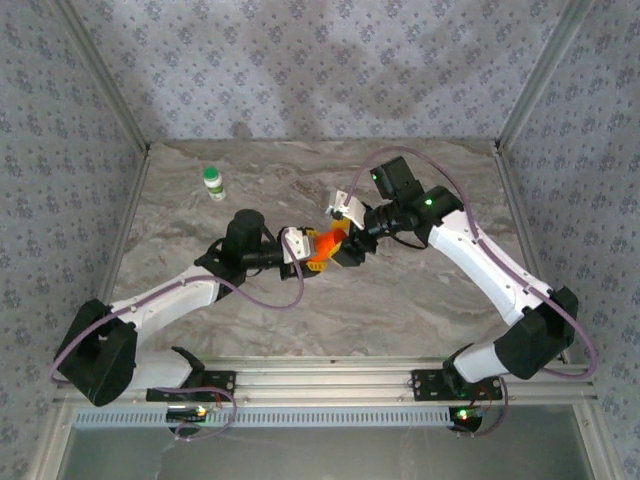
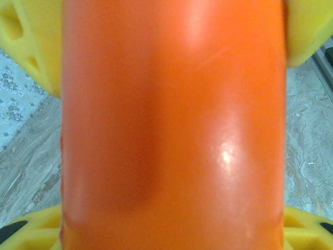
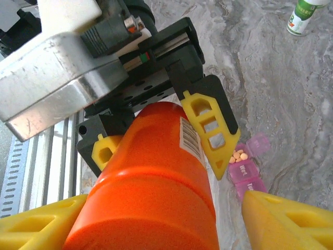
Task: Sort the pills into containers
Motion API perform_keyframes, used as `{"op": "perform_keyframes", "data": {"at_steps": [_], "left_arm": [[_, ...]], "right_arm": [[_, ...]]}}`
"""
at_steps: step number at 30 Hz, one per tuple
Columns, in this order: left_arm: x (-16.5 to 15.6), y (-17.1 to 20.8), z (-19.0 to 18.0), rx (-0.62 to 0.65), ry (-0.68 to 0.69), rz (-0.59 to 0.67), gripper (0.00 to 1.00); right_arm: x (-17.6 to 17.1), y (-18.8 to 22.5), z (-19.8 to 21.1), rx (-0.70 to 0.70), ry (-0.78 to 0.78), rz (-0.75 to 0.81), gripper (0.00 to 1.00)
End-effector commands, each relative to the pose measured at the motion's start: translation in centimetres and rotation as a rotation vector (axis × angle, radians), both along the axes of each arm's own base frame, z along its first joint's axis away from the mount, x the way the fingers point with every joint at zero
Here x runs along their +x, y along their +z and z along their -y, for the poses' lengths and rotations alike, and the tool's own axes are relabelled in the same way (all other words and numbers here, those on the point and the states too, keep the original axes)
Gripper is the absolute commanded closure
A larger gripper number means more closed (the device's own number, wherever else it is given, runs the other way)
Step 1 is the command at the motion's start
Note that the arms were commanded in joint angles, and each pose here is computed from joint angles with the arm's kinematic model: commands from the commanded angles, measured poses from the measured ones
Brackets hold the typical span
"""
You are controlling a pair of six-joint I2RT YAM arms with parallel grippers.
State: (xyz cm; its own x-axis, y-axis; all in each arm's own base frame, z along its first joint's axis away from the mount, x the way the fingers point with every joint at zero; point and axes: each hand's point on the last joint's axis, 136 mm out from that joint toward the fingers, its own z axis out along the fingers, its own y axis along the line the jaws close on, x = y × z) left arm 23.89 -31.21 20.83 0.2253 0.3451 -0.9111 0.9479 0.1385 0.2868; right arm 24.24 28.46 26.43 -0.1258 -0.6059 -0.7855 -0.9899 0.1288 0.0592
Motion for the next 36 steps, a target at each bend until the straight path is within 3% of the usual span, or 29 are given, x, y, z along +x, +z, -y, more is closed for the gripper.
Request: {"op": "perform_keyframes", "data": {"at_steps": [1,5,10,12,13,16,17,18,25,29,36], "left_arm": [[-0.5,2.5,0.7,-0.059,-0.048,0.049,1.0],[-0.5,2.8,0.7,-0.066,-0.047,0.056,1.0],[-0.3,2.7,0.7,-0.064,-0.031,0.059,1.0],[0.2,2.7,0.6,-0.065,-0.004,0.062,1.0],[0.5,2.7,0.5,-0.065,0.011,0.064,0.95],[1.3,2.6,0.3,-0.072,0.067,0.068,0.5],[1.5,2.6,0.1,-0.076,0.086,0.072,0.1],[1.7,2.5,-0.1,-0.08,0.105,0.073,0.01],[4.6,3.2,-3.7,-0.189,0.409,0.133,0.0],[6.5,5.6,-8.8,-0.297,0.715,0.159,0.01],[6.9,7.2,-14.2,-0.445,0.941,0.047,0.01]], "right_arm": [[0.2,1.2,-0.5,0.028,0.009,0.035,0.26],[-0.1,0.4,-1.1,0.023,0.047,-0.004,0.33],[-0.5,0.5,-1.6,0.029,0.064,-0.059,0.63],[-0.4,0.6,-1.4,0.021,0.057,-0.074,0.69],[-0.2,0.8,-1.2,0.019,0.045,-0.072,0.71],[1.6,1.3,-0.2,0.01,-0.045,-0.055,0.76],[2.6,1.5,0.3,0.011,-0.098,-0.049,0.77],[3.7,1.6,0.9,0.008,-0.152,-0.04,0.77],[13.8,-0.5,8.7,-0.258,-0.621,0.106,0.75],[18.6,-2.6,13.1,-0.494,-0.807,0.108,0.75],[22.8,-6.4,14.6,-0.672,-0.82,-0.04,0.72]]}}
